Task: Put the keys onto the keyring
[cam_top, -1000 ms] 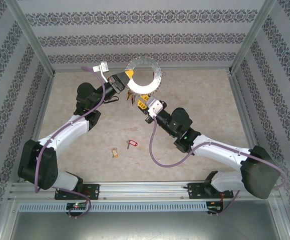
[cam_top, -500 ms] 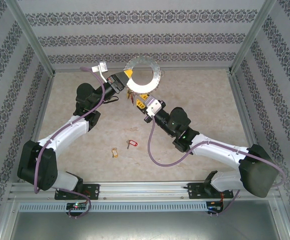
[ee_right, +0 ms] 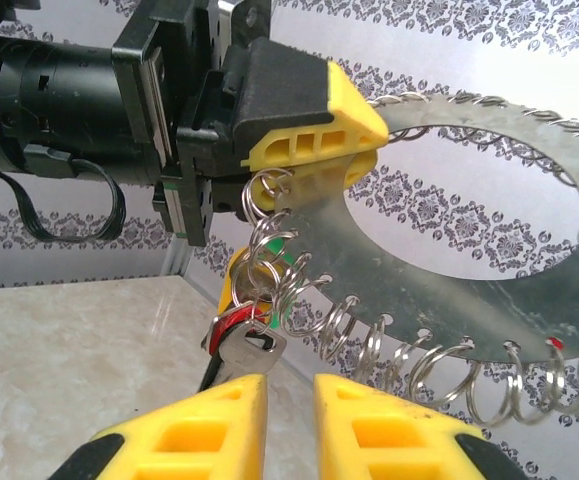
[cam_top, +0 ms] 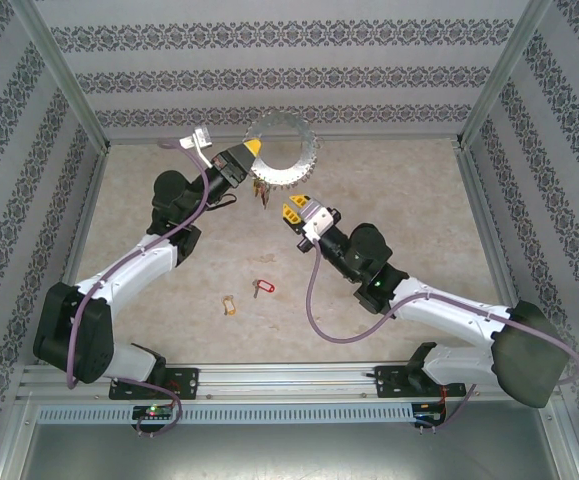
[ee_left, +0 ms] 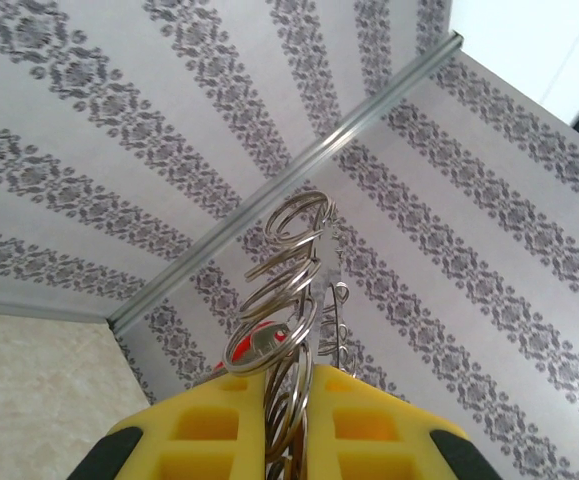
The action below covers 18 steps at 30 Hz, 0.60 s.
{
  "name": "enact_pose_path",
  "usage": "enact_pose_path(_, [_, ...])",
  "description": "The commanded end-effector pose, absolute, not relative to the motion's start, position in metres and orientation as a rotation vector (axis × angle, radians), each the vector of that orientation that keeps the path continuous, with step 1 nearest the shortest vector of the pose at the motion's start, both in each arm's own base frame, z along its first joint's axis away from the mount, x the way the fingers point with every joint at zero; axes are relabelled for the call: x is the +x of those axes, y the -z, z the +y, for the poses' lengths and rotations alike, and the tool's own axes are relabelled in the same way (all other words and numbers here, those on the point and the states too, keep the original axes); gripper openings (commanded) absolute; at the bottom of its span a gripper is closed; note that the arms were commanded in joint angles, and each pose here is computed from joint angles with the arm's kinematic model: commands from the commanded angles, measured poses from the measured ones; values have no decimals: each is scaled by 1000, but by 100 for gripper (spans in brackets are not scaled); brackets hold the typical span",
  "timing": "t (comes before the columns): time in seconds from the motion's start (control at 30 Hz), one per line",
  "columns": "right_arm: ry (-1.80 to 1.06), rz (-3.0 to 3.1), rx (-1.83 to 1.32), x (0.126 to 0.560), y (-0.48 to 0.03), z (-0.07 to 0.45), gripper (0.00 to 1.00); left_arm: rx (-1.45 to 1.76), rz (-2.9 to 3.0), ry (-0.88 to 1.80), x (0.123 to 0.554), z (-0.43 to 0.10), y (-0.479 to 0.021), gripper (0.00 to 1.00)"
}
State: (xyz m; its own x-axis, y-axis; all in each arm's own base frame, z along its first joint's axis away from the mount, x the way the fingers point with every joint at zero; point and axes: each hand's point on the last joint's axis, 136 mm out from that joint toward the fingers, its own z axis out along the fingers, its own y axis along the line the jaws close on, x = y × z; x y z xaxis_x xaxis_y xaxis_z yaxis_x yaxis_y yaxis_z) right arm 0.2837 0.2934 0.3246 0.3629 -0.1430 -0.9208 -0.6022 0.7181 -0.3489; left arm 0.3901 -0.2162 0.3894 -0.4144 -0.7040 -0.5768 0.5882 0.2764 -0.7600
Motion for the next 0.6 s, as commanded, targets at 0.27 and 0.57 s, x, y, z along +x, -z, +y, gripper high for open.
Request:
enact_pose_path(0.27, [-350,1122,-721,289,-346,312,19,-208,1207,1505,380,-208,-422,0])
enact_pose_path(0.57, [-309,1122,-663,305,-351,316,20,-209,1206,1513,379,-210,-422,0])
